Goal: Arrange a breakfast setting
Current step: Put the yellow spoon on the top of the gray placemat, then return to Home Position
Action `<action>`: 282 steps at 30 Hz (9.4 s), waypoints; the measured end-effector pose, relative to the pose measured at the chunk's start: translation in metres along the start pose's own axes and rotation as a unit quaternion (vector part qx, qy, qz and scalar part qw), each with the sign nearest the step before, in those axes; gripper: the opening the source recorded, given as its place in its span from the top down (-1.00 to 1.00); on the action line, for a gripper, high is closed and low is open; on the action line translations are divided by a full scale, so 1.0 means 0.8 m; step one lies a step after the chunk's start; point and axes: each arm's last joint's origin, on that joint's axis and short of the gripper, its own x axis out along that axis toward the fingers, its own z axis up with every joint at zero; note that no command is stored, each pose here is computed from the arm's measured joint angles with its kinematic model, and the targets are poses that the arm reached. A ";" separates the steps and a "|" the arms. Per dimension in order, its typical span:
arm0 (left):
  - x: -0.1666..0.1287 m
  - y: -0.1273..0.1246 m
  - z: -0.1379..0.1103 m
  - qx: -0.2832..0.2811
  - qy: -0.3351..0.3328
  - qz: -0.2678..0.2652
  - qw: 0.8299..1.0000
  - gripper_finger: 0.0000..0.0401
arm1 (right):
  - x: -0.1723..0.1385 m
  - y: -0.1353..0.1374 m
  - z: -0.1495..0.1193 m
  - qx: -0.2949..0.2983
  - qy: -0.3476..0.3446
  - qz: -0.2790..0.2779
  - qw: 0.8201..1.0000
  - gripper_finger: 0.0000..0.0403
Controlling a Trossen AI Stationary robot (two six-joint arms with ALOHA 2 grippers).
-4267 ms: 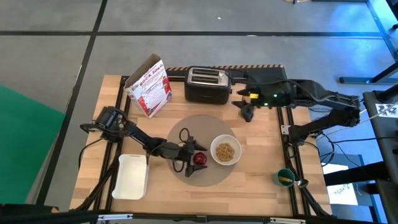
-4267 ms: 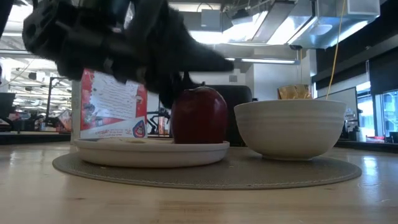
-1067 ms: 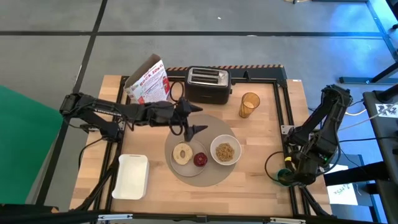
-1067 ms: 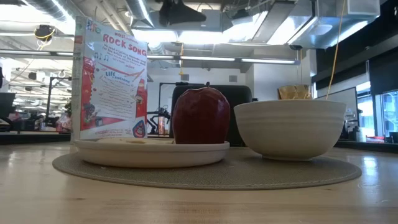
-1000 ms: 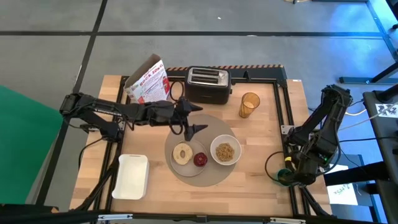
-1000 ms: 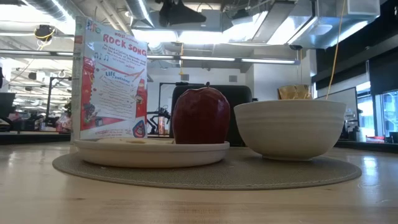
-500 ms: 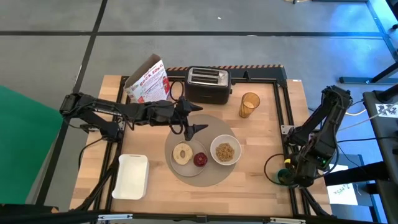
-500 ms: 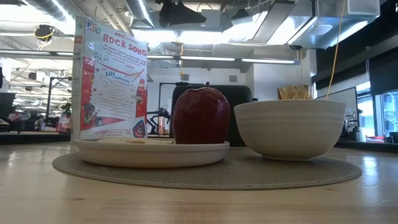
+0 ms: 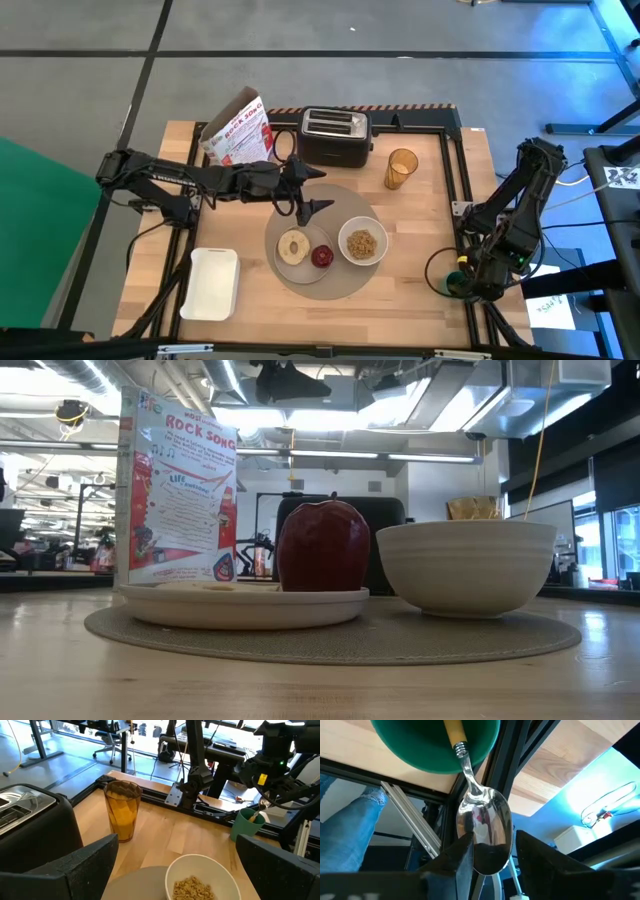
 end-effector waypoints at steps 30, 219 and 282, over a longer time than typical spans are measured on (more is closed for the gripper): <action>0.000 0.001 0.000 0.004 -0.004 0.017 1.000 -0.99 | -0.004 0.001 -0.002 0.001 0.002 0.005 1.000 0.99; -0.189 0.090 -0.184 0.105 -0.167 -0.158 0.968 1.00 | -0.108 -0.082 0.138 -0.449 -0.754 0.273 0.394 1.00; -0.207 0.109 -0.239 0.128 -0.119 -0.169 0.970 1.00 | 0.001 -0.050 0.226 -0.410 -0.740 0.336 0.415 1.00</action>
